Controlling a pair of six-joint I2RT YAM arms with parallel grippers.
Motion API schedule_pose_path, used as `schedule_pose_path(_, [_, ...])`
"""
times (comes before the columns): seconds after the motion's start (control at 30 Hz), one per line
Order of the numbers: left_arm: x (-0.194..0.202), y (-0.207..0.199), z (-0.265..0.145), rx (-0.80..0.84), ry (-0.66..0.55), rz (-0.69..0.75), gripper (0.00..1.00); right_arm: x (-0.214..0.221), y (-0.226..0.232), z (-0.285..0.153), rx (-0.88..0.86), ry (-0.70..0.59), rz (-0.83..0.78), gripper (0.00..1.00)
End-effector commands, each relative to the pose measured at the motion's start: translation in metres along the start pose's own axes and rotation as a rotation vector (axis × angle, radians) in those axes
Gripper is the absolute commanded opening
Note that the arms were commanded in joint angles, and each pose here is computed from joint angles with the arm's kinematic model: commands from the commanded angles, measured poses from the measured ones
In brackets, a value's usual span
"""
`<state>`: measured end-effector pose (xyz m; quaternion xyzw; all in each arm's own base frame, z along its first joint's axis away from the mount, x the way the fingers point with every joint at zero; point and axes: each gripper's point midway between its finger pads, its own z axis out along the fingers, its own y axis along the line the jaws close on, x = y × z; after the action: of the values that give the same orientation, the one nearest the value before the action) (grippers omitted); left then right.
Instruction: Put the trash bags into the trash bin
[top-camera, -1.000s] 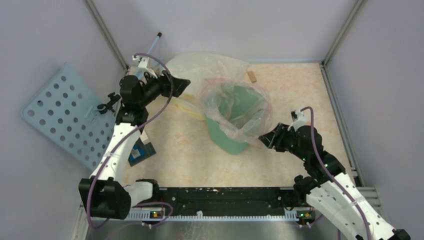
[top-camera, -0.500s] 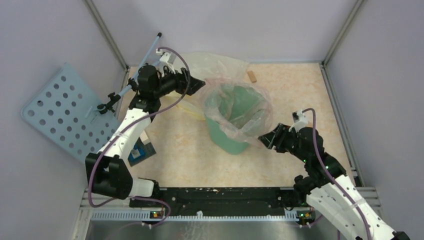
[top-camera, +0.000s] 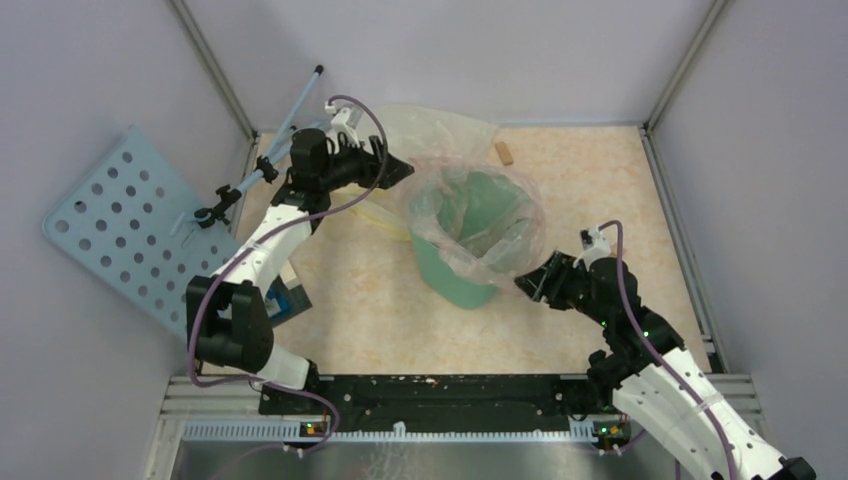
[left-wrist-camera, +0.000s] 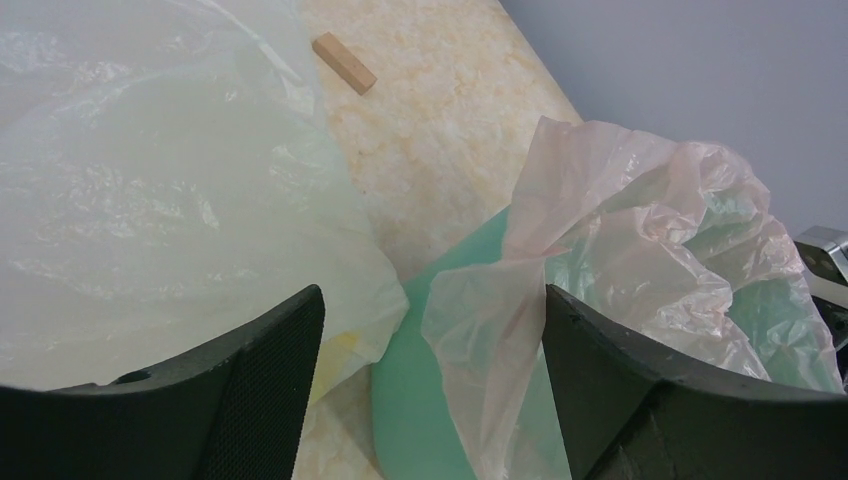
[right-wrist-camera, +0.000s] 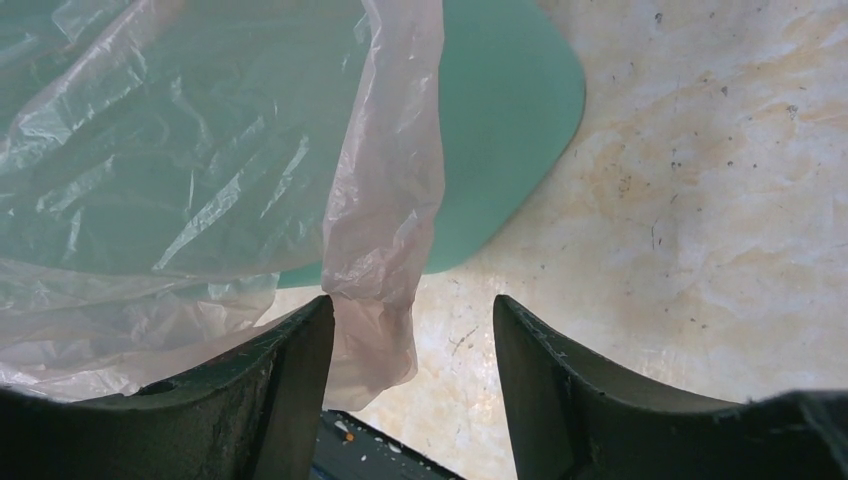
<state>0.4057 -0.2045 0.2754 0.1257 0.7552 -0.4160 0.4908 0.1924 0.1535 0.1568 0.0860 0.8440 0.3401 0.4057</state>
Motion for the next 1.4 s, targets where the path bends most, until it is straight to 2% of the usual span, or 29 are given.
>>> schedule_pose_path(0.0, [-0.016, -0.016, 0.005, 0.083, -0.038, 0.023, 0.83, -0.012, 0.009, 0.002, -0.036, -0.046, 0.003, 0.6])
schedule_pose_path(0.17, [-0.001, -0.012, 0.013, 0.116, 0.012, -0.023, 0.72, -0.011, 0.008, 0.005, -0.04, -0.05, 0.006, 0.58])
schedule_pose_path(0.23, [0.003, -0.009, 0.016, 0.119, 0.019, -0.033, 0.64, -0.01, 0.009, 0.006, -0.048, -0.046, 0.012, 0.57])
schedule_pose_path(0.3, [0.006, 0.0, 0.018, 0.083, 0.02, -0.036, 0.44, -0.009, 0.011, 0.007, -0.06, -0.041, 0.016, 0.55])
schedule_pose_path(0.33, [0.008, 0.007, 0.018, 0.052, 0.019, -0.037, 0.31, -0.007, 0.011, 0.009, -0.064, -0.033, 0.019, 0.54])
schedule_pose_path(0.37, [0.01, 0.014, 0.017, 0.021, 0.021, -0.041, 0.24, -0.007, 0.013, 0.009, -0.075, -0.028, 0.02, 0.54])
schedule_pose_path(0.43, [0.014, 0.024, 0.013, -0.018, 0.024, -0.052, 0.14, -0.004, 0.021, 0.01, -0.116, -0.01, 0.009, 0.54])
schedule_pose_path(0.53, [0.024, 0.032, 0.006, -0.032, 0.035, -0.07, 0.12, 0.002, 0.024, 0.012, -0.141, 0.029, -0.01, 0.52])
schedule_pose_path(0.63, [0.034, 0.035, 0.0, -0.039, 0.04, -0.079, 0.11, 0.01, 0.023, 0.015, -0.147, 0.072, -0.028, 0.47])
schedule_pose_path(0.77, [0.05, 0.041, -0.001, -0.049, 0.055, -0.1, 0.08, 0.018, 0.025, 0.018, -0.168, 0.12, -0.032, 0.48])
schedule_pose_path(0.93, [0.072, 0.044, 0.006, 0.0, 0.124, -0.156, 0.08, 0.018, 0.02, 0.02, -0.15, 0.11, -0.048, 0.5])
schedule_pose_path(1.07, [0.083, 0.048, 0.008, 0.004, 0.142, -0.179, 0.08, 0.025, 0.013, 0.023, -0.145, 0.124, -0.054, 0.47])
schedule_pose_path(1.23, [0.085, 0.049, 0.007, 0.0, 0.142, -0.176, 0.1, 0.036, -0.01, 0.03, -0.062, 0.138, -0.058, 0.42])
schedule_pose_path(1.37, [0.083, 0.048, 0.006, -0.003, 0.138, -0.17, 0.12, 0.032, -0.026, 0.032, 0.02, 0.101, -0.048, 0.4])
